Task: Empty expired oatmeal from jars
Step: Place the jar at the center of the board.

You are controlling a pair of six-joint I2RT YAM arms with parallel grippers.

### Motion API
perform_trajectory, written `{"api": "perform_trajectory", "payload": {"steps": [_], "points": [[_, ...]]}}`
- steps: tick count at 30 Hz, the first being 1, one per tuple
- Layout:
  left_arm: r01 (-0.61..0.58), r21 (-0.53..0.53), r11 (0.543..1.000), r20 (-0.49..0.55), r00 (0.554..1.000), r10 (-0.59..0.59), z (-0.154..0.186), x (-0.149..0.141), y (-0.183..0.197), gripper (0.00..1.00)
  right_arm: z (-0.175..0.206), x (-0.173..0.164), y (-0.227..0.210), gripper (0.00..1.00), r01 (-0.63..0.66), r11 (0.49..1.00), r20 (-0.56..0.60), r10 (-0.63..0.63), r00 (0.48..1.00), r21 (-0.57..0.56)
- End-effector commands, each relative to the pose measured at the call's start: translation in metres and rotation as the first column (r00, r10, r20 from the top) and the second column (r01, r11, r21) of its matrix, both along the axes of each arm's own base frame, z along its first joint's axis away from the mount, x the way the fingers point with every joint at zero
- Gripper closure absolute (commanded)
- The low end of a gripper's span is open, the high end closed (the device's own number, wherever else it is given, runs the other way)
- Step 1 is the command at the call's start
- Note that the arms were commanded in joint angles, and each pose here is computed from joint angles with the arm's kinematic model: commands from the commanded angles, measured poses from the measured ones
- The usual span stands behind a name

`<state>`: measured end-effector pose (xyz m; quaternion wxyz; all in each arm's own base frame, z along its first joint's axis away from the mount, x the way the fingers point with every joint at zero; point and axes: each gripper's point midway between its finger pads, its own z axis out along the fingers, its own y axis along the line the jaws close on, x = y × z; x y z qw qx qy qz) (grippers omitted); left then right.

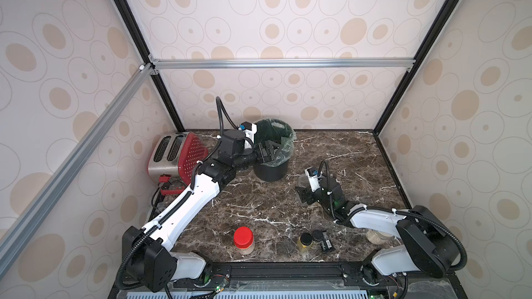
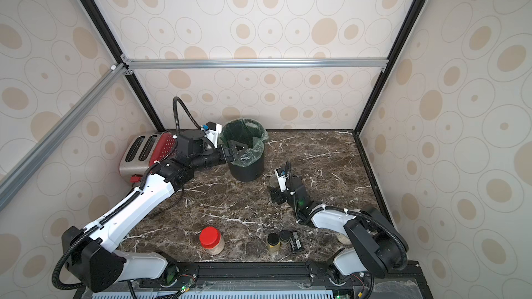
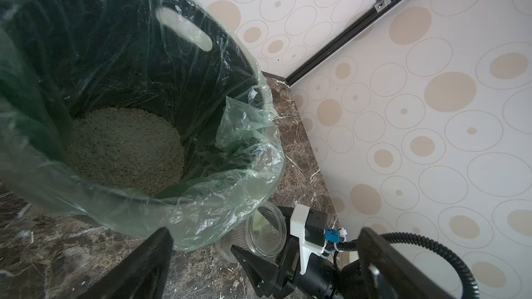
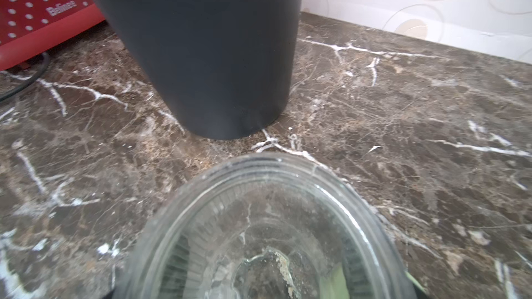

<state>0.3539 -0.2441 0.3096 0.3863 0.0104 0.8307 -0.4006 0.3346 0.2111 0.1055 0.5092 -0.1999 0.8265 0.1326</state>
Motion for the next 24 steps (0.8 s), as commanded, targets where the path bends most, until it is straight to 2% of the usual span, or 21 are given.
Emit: {"api": "perform_trajectory", "payload": {"steps": [1, 13, 17, 24], "points": [[-0.015, 0.012, 1.0, 0.049, 0.999, 0.014, 0.017, 0.004, 0.005, 0.01, 0.007, 0.009, -0.015, 0.76, 0.083, 0.996, 0.076, -0.081, 0.994, -0.027], [-0.032, 0.019, 0.999, 0.063, 0.998, 0.031, 0.022, 0.003, 0.009, 0.01, -0.002, 0.017, -0.078, 0.71, 0.309, 0.949, 0.081, -0.303, 0.949, -0.068], [-0.031, 0.019, 0.999, 0.059, 0.998, 0.03, 0.022, 0.005, 0.008, 0.01, -0.005, 0.019, -0.101, 0.71, 0.39, 0.92, 0.045, -0.389, 0.92, -0.019], [-0.038, 0.028, 0.999, 0.066, 0.997, 0.036, 0.024, 0.004, 0.011, 0.01, -0.009, 0.022, -0.11, 0.65, 0.437, 0.899, 0.021, -0.436, 0.9, -0.033]]}}
